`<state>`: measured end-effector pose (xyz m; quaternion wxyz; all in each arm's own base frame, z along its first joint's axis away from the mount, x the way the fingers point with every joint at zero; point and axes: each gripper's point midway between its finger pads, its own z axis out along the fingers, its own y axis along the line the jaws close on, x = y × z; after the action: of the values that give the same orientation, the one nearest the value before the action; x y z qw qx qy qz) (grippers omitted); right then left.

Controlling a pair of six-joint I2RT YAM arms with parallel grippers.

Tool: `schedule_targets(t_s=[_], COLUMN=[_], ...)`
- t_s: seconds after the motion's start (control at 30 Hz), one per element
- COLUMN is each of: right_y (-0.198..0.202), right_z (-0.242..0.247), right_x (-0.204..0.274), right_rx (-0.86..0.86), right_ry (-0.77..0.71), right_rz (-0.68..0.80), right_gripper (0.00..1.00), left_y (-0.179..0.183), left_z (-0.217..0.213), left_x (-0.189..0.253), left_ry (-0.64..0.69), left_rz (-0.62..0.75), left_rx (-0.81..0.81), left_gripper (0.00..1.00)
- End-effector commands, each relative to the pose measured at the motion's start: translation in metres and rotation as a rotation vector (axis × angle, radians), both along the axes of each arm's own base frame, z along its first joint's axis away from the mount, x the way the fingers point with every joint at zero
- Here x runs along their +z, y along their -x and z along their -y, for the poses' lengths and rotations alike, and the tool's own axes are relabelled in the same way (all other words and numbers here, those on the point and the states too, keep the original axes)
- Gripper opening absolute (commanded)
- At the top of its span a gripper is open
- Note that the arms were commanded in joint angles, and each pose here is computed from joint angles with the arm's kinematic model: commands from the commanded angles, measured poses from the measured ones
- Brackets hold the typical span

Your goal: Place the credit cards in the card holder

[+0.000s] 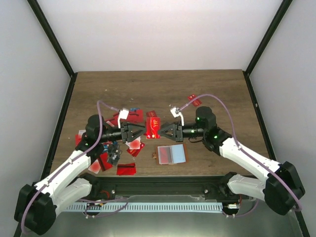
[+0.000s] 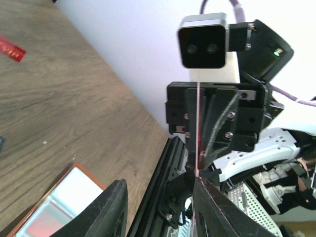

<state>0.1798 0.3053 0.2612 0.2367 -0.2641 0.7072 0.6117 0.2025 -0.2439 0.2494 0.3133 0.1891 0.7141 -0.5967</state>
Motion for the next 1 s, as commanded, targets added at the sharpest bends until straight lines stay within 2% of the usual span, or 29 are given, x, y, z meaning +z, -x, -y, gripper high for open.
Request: schedule_targets(t_s=[0.0,0.27,0.63,0.83,0.97], right_y=[0.01,0.013,0.02,0.019,0.017], right_z=[0.0,-0.001,-0.001,-0.001,-0.002], right_x=[0.019,0.018,0.025,0.033,0.034], right_rx=[0.058,0.081,0.122,0.118,0.12], right_ry=[-0.038,-0.034,-0.053,-0.057,-0.057], right_rz=[0.035,0.026,0.046,0.067,0.067], right_gripper=[0.01,0.01,0.01,0.01,0.01], left_y=[0.024,0.033,0.026,0.026,0.029], left_z=[0.008,0.007,0.011,0.013,0.017], left_x=[0.03,0.046,0.034,0.029,0.028], left_ry=[0.082,0.122,0.083,0.077,0.076], left_rz=[0.097,0.144,0.122,0.113,0.107], left_rx=[-0.1,-0.119,-0.099,-0.11,-0.128], left_gripper=[0.37,0.38,0.38,0.25,0.2])
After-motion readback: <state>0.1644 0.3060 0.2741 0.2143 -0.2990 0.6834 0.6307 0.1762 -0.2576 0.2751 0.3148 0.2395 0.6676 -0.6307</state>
